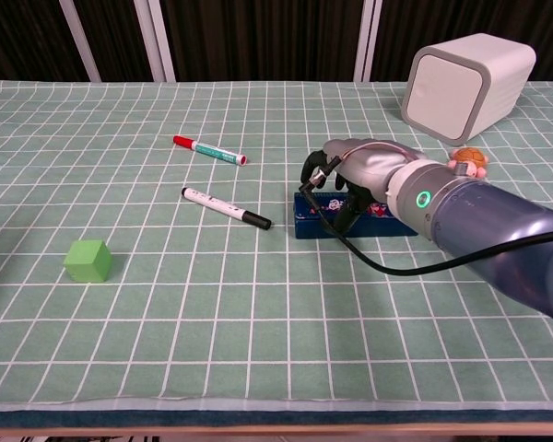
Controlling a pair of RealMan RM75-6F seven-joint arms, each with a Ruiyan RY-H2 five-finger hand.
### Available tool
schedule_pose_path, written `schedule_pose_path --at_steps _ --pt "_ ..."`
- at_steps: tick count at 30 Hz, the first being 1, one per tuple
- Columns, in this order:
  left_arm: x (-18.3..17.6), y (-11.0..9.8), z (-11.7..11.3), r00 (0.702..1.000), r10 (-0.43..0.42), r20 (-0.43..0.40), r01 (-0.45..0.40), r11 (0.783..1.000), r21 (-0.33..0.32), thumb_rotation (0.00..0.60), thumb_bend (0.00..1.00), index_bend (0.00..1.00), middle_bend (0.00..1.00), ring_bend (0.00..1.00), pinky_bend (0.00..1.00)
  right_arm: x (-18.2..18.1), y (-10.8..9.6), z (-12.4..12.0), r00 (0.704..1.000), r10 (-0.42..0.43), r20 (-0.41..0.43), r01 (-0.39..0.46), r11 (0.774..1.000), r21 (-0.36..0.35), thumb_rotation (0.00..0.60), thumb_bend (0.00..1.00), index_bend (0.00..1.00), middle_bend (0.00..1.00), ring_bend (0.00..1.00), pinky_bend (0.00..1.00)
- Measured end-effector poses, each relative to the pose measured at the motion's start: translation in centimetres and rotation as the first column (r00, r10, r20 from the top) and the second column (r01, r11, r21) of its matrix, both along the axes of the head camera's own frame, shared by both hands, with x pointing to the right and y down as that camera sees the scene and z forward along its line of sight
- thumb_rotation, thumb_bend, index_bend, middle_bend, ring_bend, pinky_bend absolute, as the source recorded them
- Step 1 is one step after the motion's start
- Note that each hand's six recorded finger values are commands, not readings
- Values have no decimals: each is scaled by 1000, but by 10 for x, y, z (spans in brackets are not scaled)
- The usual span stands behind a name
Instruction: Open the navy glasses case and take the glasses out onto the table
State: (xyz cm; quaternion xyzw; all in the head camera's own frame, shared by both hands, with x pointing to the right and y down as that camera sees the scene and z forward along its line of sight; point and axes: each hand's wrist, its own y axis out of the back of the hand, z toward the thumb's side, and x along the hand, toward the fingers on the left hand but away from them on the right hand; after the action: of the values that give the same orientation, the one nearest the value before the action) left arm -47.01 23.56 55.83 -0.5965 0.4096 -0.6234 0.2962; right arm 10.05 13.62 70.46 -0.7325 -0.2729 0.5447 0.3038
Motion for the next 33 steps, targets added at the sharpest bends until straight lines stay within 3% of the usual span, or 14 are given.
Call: schedule_pose_path --at_steps 33 --pt "-1 0 0 1000 -7 -2 7 1000 -6 600 455 47 0 0 0 -13 5 3 1000 1 23 -1 1000 -1 600 456 279 263 316 225"
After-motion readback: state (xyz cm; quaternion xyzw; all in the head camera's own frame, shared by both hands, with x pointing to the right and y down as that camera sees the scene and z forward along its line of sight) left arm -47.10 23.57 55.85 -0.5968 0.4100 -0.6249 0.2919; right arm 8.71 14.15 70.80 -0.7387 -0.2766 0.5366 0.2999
